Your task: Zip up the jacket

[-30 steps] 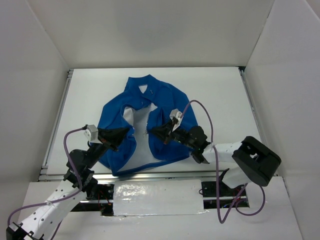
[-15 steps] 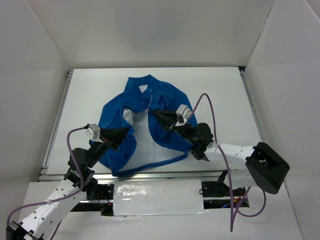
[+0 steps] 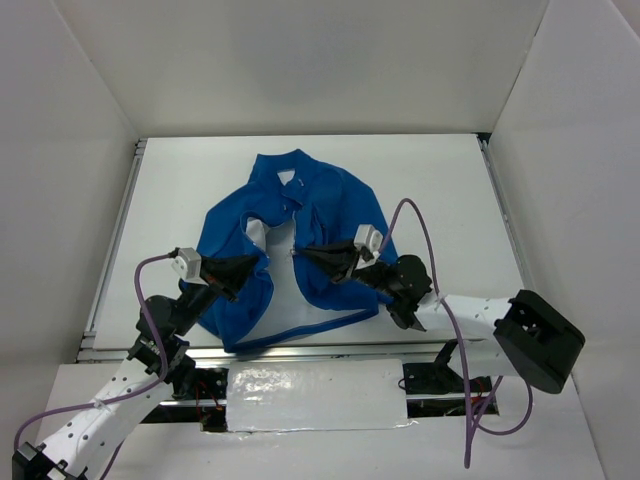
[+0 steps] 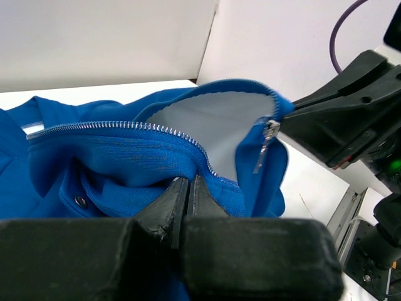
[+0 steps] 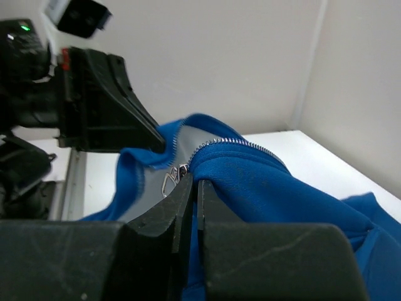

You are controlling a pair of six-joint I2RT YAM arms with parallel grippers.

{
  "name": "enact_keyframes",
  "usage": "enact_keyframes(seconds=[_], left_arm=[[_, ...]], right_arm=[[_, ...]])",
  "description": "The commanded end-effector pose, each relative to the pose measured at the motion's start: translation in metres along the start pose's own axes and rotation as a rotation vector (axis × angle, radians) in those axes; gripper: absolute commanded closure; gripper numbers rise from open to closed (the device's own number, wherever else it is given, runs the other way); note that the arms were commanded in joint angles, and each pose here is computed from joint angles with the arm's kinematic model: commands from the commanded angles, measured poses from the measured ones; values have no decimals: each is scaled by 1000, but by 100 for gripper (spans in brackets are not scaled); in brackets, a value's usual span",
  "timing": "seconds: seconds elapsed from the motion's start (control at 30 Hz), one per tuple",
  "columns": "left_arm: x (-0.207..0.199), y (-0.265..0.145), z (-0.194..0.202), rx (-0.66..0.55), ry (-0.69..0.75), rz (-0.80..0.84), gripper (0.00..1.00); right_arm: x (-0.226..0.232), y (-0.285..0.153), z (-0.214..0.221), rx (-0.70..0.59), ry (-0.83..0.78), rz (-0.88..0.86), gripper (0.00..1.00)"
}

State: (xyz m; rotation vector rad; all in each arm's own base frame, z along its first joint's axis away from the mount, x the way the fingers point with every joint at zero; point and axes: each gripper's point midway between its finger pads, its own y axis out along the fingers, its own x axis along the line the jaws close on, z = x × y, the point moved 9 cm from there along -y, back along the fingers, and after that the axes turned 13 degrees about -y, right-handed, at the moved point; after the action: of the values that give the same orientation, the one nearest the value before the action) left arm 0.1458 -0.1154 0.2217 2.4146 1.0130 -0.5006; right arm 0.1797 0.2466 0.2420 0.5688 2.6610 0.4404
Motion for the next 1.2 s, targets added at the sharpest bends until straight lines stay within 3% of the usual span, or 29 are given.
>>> enact_keyframes(seconds=[0.0, 0.13, 0.33, 0.4, 0.5, 0.53, 0.57, 0.63, 0.7, 0.73, 0.83, 0.97, 1.17], left_arm=[[-15, 5, -21, -84, 35, 80, 100], [-25, 6, -24, -83, 31, 168, 100], [-44, 10, -32, -72, 19, 336, 100], [-46, 14, -33, -50, 19, 349, 100], [-44, 16, -36, -57, 16, 314, 100], [-44, 15, -36, -64, 15, 309, 100], [-45, 14, -37, -74, 18, 311, 100], [-44, 12, -36, -84, 13, 304, 100], [-44, 10, -37, -96, 15, 308, 100], [-45, 9, -37, -99, 12, 312, 100], [-48, 10, -41, -108, 9, 329, 100], [-51, 11, -43, -81, 22, 339, 100], [-53, 6, -43, -82, 34, 355, 100]], right_arm=[[-4, 6, -44, -210, -48, -44, 100], [5, 4, -47, -189, 77, -103, 100], [21, -5, -56, -267, 116, -270, 100], [24, 1, -55, -186, 120, -404, 100], [14, 26, -37, 104, 103, -472, 100], [9, 30, -31, 140, -6, -435, 100], [5, 36, -30, 213, -63, -240, 100], [4, 24, -35, 106, -136, -89, 100], [11, -4, -61, -206, -197, -41, 100], [13, -6, -59, -240, -182, -34, 100], [12, 0, -46, -156, -102, -50, 100], [12, -12, -43, -301, -14, -68, 100], [12, -3, -41, -292, 134, -102, 100]])
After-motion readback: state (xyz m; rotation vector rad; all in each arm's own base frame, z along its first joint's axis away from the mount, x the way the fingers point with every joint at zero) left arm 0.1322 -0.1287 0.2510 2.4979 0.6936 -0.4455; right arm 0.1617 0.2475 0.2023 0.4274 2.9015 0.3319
